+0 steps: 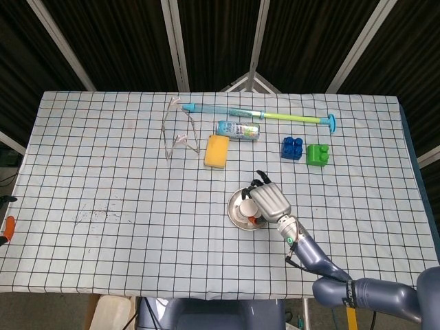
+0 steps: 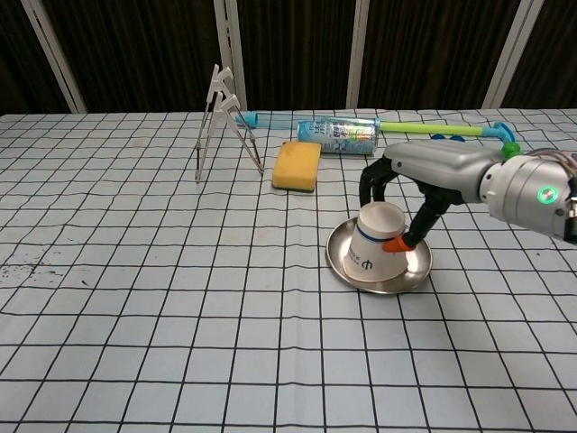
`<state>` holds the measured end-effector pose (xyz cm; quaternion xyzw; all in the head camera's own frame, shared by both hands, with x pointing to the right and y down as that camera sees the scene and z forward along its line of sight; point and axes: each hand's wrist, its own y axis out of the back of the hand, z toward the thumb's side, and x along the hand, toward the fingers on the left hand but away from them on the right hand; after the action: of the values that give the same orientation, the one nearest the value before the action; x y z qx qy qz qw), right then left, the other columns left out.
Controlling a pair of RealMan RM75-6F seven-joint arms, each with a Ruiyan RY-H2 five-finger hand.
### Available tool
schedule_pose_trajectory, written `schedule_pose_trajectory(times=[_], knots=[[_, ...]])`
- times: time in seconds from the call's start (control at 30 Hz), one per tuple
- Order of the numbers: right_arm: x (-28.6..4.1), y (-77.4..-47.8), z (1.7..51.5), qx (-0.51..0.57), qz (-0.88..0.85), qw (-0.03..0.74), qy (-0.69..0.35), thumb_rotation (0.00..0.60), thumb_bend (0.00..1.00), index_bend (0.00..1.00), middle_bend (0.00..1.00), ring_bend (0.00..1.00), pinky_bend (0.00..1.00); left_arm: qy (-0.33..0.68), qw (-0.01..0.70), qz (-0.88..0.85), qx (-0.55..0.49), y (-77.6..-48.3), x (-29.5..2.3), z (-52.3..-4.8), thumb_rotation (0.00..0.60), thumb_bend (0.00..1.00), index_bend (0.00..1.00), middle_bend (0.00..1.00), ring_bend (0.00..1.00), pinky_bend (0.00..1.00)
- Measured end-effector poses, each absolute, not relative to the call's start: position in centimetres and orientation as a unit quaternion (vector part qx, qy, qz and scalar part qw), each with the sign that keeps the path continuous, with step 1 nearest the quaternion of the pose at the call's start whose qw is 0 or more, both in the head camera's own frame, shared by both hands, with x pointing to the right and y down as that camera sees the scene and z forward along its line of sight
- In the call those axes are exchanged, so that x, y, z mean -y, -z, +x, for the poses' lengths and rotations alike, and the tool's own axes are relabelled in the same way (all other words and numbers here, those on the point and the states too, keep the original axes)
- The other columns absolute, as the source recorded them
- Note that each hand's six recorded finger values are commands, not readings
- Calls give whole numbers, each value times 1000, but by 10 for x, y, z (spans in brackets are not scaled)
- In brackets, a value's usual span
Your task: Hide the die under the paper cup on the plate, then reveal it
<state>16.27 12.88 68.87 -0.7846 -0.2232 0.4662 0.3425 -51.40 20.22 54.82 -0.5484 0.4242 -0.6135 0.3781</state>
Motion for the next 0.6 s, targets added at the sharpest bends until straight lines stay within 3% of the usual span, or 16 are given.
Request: schedule_pose_trajectory(times=[0.6], knots=[[-108,-709,155,240,-778,342,-469,600,347,537,500,248,0,616,380,-545,-423,-548,-203,-514,600,696,321,0,0,118]])
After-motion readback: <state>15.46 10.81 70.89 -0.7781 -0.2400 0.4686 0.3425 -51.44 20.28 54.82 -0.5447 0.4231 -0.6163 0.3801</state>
